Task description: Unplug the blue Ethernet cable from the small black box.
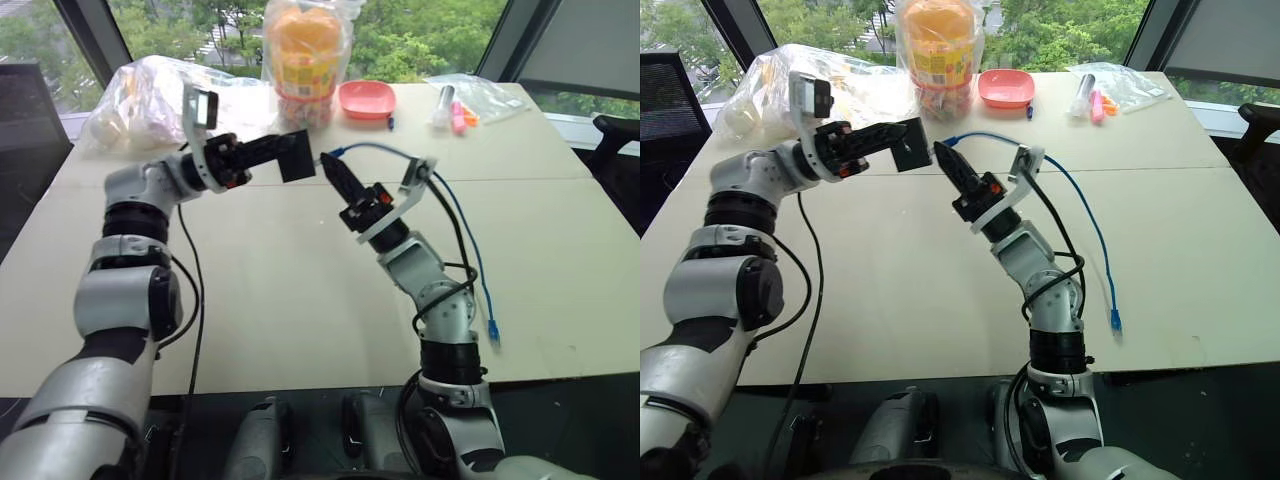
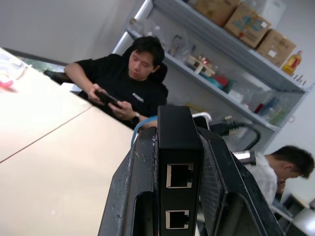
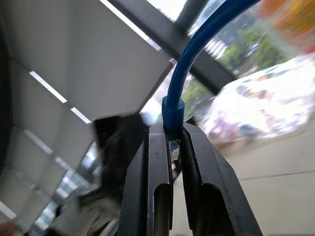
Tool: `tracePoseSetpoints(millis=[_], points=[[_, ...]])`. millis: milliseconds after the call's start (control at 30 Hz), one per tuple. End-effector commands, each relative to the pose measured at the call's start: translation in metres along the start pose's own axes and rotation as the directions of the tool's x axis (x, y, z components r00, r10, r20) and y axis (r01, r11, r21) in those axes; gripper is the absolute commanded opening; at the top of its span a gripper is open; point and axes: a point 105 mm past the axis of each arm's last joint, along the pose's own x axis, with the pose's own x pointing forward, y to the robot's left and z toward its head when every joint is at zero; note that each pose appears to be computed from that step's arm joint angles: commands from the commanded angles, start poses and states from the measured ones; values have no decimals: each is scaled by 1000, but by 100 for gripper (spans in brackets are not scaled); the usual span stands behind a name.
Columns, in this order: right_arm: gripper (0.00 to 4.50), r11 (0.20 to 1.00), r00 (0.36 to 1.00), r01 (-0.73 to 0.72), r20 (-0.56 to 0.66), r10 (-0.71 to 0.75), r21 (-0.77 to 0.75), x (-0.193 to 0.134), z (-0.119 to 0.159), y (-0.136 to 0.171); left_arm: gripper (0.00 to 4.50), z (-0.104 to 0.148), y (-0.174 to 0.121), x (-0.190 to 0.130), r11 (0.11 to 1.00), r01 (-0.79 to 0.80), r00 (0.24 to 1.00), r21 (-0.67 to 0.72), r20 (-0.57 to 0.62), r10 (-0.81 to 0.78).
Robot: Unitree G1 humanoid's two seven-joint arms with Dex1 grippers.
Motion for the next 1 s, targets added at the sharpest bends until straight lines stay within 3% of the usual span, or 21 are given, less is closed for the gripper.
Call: tracePoseSetpoints(millis=[33,133,267,500,700,833,1000], points=[[2,998,996,41,77,-38,-42,-5,27,-11,51,9,-18,-3,998,46,998,48,-37,-44],[2,993,998,46,48,-41,-107,-2,32,-15,51,5,-11,-5,996,-13,997,85,-69,19],[2,971,999,27,-14,-31,-239,16,49,-16,51,-16,17,4,951,-156,968,268,-151,201],[2,843,980,73,-119,-160,-532,47,73,-42,51,-26,37,29,871,-249,950,423,-70,306],[2,752,861,207,-250,-444,-626,25,43,-108,51,-34,43,35,797,-283,931,533,-48,363],[164,724,817,250,-261,-514,-643,9,35,-128,51,-43,40,38,789,-276,932,548,-48,359],[434,697,820,198,-274,-503,-690,2,32,-128,51,-51,41,41,777,-283,926,563,-51,374]])
